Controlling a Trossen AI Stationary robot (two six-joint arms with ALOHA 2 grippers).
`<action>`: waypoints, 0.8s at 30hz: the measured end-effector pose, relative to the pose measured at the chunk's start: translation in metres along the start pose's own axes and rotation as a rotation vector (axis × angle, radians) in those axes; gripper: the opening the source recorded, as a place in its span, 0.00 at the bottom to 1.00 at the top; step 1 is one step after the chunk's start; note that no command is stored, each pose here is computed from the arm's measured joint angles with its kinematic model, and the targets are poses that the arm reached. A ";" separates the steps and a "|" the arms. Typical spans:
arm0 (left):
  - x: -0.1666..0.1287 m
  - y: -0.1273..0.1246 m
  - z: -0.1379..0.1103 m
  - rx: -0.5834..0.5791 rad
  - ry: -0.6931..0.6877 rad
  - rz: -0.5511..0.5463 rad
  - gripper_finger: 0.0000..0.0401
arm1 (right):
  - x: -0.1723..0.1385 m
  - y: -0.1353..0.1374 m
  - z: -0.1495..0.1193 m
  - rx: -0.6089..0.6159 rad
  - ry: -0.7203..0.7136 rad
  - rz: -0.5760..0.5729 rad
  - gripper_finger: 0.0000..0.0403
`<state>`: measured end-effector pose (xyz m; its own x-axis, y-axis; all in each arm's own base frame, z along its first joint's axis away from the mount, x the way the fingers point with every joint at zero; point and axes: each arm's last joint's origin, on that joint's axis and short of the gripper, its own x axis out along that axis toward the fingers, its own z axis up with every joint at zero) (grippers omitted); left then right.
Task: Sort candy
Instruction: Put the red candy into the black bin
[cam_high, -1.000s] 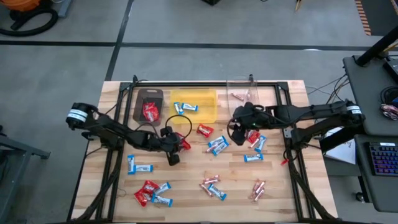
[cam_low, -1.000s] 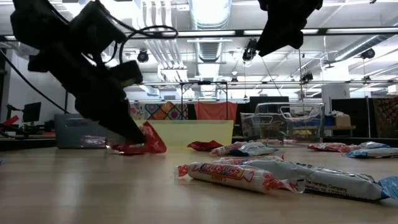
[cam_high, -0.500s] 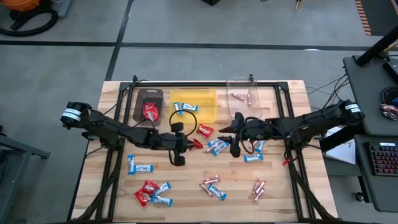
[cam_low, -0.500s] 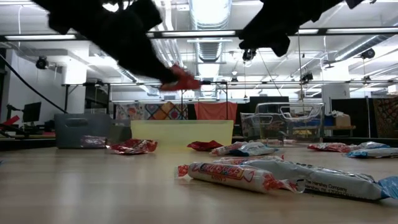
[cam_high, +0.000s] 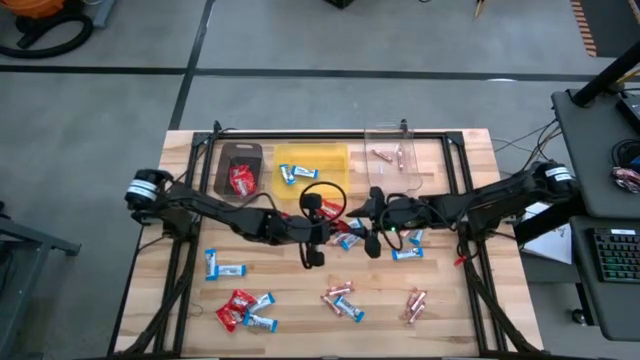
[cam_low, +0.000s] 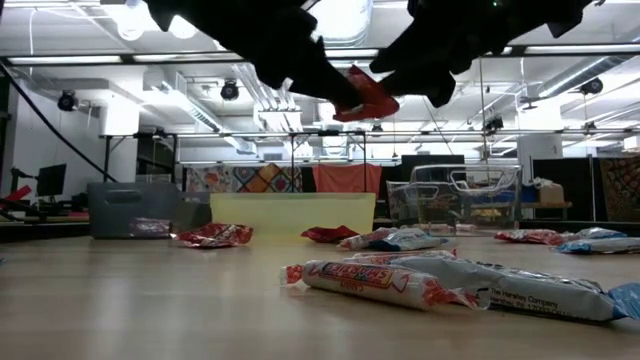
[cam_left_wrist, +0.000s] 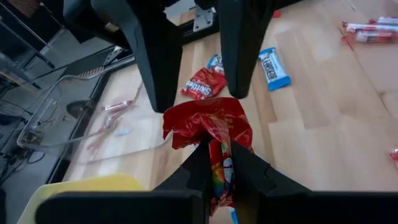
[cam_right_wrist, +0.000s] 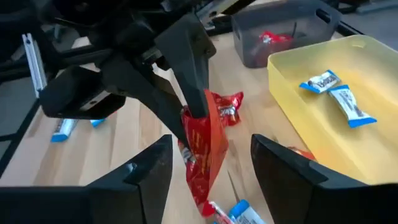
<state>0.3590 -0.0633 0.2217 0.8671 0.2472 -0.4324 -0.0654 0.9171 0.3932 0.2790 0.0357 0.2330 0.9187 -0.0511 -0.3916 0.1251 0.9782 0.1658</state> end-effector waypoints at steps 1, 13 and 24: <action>0.001 0.000 0.000 0.001 0.002 0.000 0.06 | 0.001 0.000 -0.001 0.000 0.002 0.005 0.50; -0.003 0.002 0.008 -0.025 -0.036 0.007 0.06 | 0.011 0.001 -0.010 -0.059 0.051 0.027 0.23; -0.011 0.007 0.010 -0.025 -0.015 0.000 0.12 | 0.007 0.002 -0.007 -0.151 0.033 0.034 0.04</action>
<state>0.3540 -0.0631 0.2374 0.8746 0.2423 -0.4200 -0.0773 0.9248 0.3725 0.2836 0.0387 0.2245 0.9082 -0.0133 -0.4183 0.0343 0.9985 0.0428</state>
